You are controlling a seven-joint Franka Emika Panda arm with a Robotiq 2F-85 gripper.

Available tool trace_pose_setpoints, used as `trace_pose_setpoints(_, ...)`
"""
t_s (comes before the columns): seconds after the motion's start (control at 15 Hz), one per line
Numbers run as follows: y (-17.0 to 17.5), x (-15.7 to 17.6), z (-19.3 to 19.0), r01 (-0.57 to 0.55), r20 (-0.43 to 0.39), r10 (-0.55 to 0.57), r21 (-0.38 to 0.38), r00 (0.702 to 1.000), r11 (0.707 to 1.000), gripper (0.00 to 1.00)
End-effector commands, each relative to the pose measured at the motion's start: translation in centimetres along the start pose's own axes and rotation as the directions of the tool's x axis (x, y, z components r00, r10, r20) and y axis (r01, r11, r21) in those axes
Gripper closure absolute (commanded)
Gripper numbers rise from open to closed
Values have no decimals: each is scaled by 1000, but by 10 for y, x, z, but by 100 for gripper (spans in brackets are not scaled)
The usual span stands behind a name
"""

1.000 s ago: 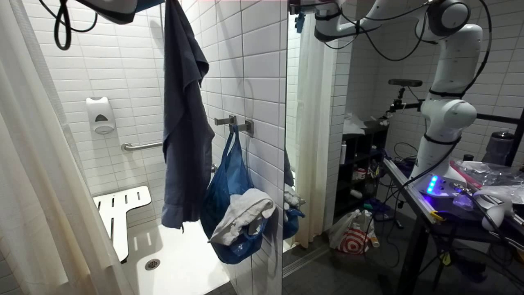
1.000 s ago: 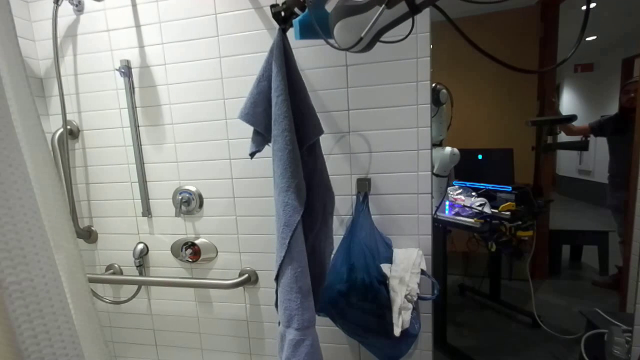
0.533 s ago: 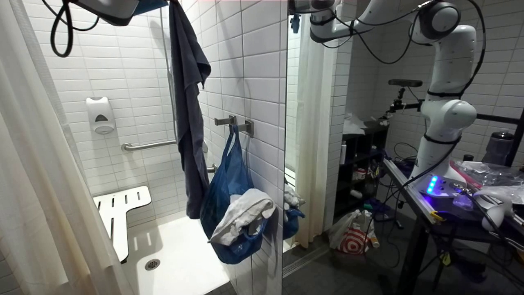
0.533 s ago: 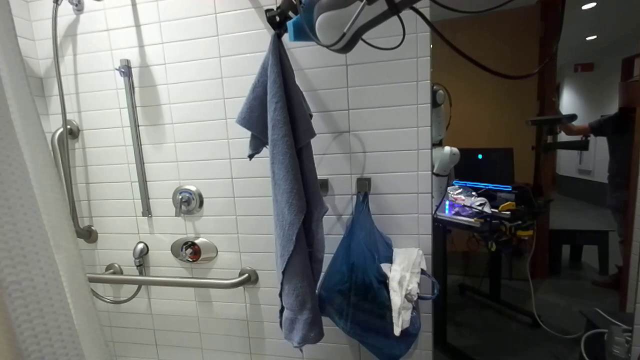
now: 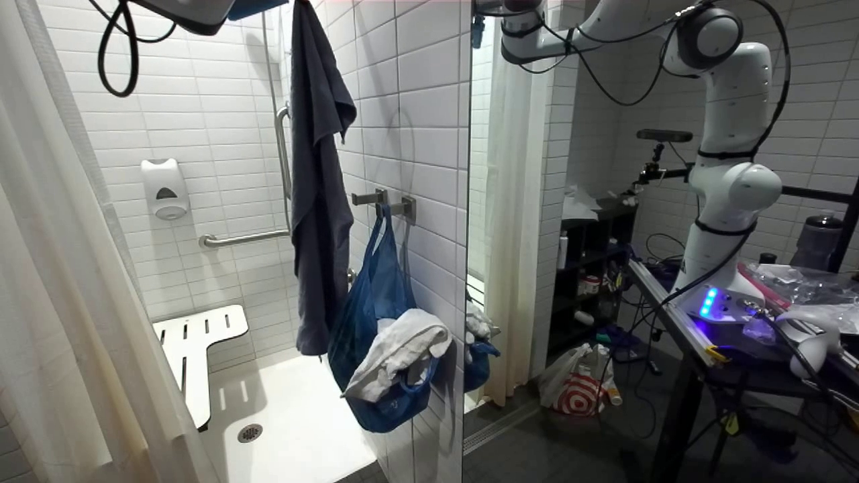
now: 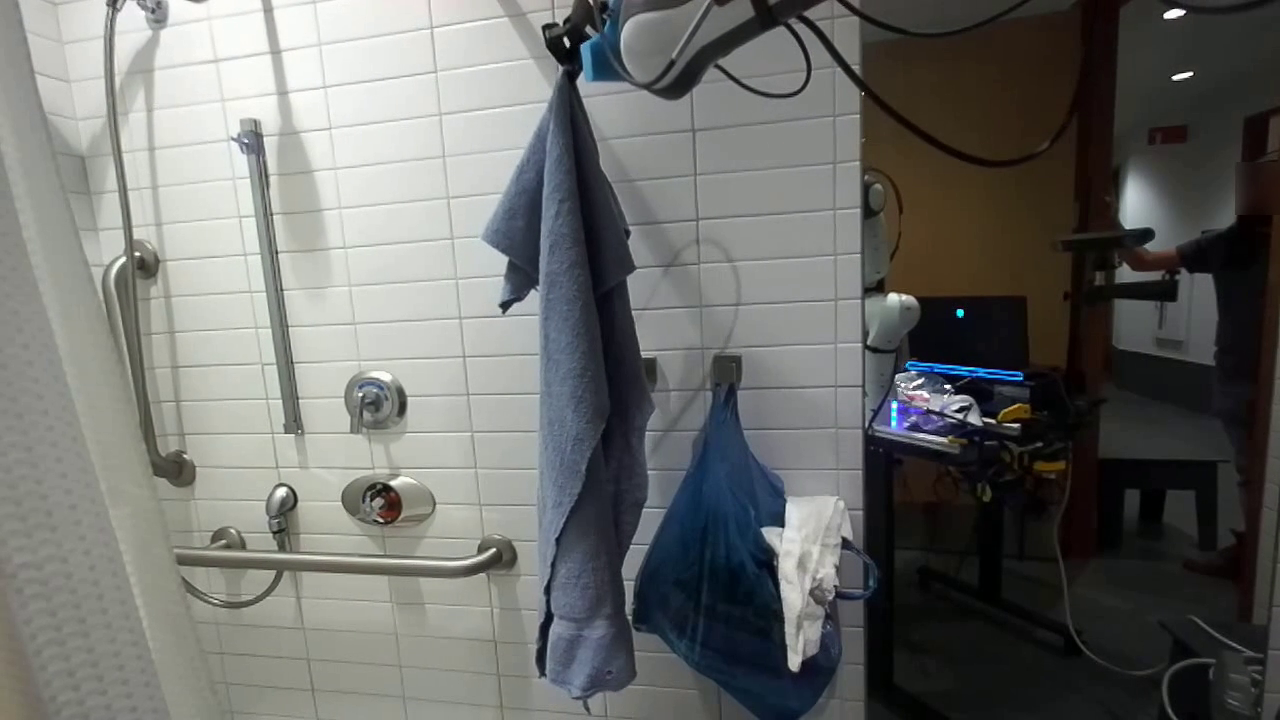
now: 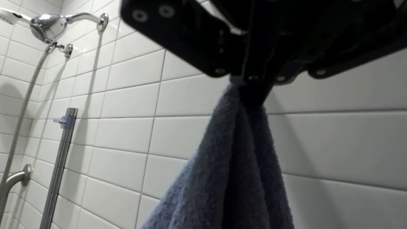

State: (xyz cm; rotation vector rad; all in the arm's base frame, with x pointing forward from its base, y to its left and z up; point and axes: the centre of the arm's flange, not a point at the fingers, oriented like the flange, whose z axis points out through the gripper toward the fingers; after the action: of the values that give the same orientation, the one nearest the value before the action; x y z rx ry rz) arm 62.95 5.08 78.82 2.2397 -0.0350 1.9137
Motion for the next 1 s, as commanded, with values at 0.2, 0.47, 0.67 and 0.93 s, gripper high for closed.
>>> trace_pose_setpoints(0.2, 31, 12, 22, -19, 5, 19, -44, 1000, 999, 100)
trace_pose_setpoints(0.47, 42, 7, 29, -23, 12, 23, -61, 1000, 998, 100)
trace_pose_setpoints(0.67, 45, 6, 27, -18, 8, 19, -67, 1000, 998, 100)
trace_pose_setpoints(0.93, 45, 6, 24, -12, -2, 12, -68, 1000, 998, 100)
